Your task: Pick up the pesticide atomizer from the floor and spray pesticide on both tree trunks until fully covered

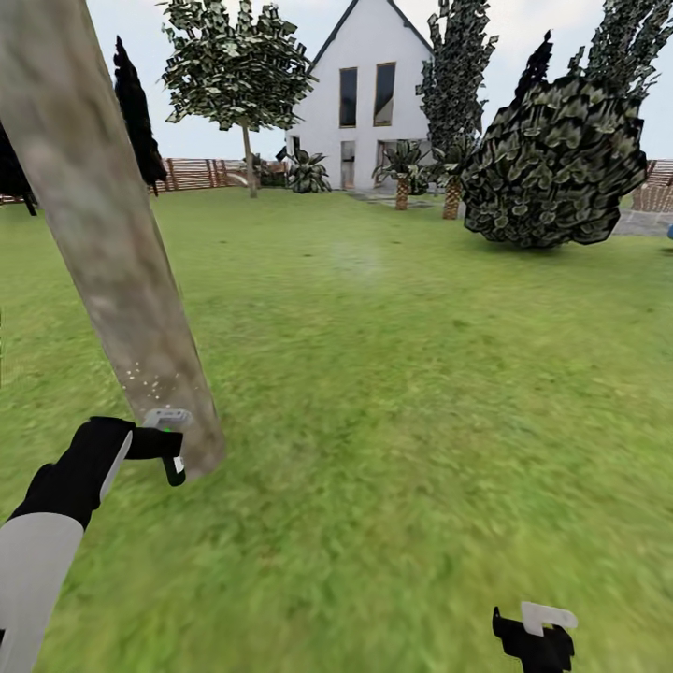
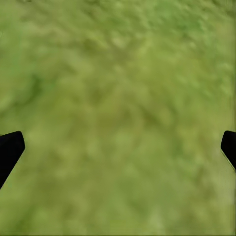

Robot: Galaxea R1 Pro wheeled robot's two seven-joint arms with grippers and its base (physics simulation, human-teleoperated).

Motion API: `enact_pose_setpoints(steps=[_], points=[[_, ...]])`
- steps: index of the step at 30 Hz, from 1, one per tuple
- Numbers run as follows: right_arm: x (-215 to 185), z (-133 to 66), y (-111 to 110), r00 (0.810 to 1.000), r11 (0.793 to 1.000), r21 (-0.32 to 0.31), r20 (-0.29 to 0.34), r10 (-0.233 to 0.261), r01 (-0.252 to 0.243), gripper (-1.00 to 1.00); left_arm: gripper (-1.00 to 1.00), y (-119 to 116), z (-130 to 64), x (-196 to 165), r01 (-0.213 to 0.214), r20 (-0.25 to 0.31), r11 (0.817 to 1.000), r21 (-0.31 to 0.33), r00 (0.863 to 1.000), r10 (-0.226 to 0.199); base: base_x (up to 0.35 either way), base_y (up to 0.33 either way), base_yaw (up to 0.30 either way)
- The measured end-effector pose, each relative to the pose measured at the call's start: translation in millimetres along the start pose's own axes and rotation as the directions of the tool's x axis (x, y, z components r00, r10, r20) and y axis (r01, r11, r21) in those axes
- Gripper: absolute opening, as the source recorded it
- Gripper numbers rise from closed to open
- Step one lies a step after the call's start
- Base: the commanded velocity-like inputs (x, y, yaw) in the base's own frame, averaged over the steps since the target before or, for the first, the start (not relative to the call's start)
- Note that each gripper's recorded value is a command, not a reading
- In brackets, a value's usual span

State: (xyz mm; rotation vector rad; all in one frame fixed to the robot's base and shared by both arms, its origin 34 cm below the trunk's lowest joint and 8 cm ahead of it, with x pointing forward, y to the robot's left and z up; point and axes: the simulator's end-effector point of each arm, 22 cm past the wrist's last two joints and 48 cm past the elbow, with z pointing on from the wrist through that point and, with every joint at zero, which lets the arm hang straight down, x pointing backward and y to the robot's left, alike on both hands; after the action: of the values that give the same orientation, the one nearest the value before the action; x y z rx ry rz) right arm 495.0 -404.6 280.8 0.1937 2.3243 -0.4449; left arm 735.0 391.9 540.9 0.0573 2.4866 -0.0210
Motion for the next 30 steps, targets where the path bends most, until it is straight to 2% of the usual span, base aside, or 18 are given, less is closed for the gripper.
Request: enact_pose_setpoints(steps=[3, 6, 8, 10, 12, 14, 19, 22, 24, 30], points=[[0.2, -0.2, 0.9, 1.0, 1.0, -0.001, 0.0, 0.001, -0.001, 1.0, -1.0, 2.7, 0.7, 2.7, 0.001, -0.006, 1.0, -0.007, 1.0, -0.001, 0.156, -0.238, 0.255], [-0.2, -0.1, 1.2, 1.0, 1.0, -0.001, 0.0, 0.001, -0.001, 1.0, -1.0, 17.5, 9.2, 21.8, 0.011, -0.049, 0.998, -0.063, 0.999, -0.015, 0.029, -0.266, 0.276], [0.3, -0.3, 1.7, 1.0, 1.0, -0.002, -0.001, 0.0, 0.0, 1.0, -1.0, 19.1, 19.7, 45.3, 0.029, -0.101, 0.997, -0.065, 0.994, -0.035, 0.003, -0.272, 0.277], [0.0, -0.4, 2.3, 1.0, 1.0, -0.003, 0.0, 0.001, -0.001, 1.0, -1.0, 16.3, 26.6, 57.9, 0.039, -0.123, 0.998, -0.057, 0.991, -0.046, 0.001, -0.272, 0.16], [0.2, -0.5, 2.4, 1.0, 1.0, -0.004, -0.001, 0.001, -0.001, 1.0, -1.0, 0.6, 32.0, 59.2, 0.041, -0.122, 0.999, -0.033, 0.991, -0.045, 0.0, -0.272, 0.031], [0.2, -0.3, 1.7, 1.0, 1.0, -0.003, 0.0, 0.001, -0.001, 1.0, -1.0, -3.9, 33.5, 59.7, 0.039, -0.123, 0.999, -0.028, 0.992, -0.042, 0.007, -0.272, 0.007], [-0.1, -0.3, 2.4, 1.0, 1.0, -0.004, 0.0, 0.001, -0.001, 1.0, -1.0, -3.3, 35.6, 71.8, 0.042, -0.139, 0.999, -0.03, 0.989, -0.045, 0.101, -0.269, 0.028], [0.0, -0.4, 2.2, 1.0, 1.0, -0.003, 0.0, 0.001, -0.001, 1.0, -1.0, 6.7, 33.5, 72.6, 0.093, -0.127, 0.995, -0.036, 0.987, -0.097, 0.196, -0.225, 0.226], [0.3, -0.5, 2.2, 1.0, 1.0, -0.003, -0.001, 0.001, -0.001, 1.0, -1.0, 12.5, 32.8, 73.6, 0.111, -0.122, 0.993, -0.047, 0.986, -0.116, 0.262, -0.177, 0.272], [0.3, -0.5, 2.5, 1.0, 1.0, -0.004, -0.001, 0.001, -0.001, 1.0, -1.0, 9.5, 39.2, 90.0, 0.105, -0.12, 0.993, -0.059, 0.987, -0.112, 0.293, -0.131, 0.16]])
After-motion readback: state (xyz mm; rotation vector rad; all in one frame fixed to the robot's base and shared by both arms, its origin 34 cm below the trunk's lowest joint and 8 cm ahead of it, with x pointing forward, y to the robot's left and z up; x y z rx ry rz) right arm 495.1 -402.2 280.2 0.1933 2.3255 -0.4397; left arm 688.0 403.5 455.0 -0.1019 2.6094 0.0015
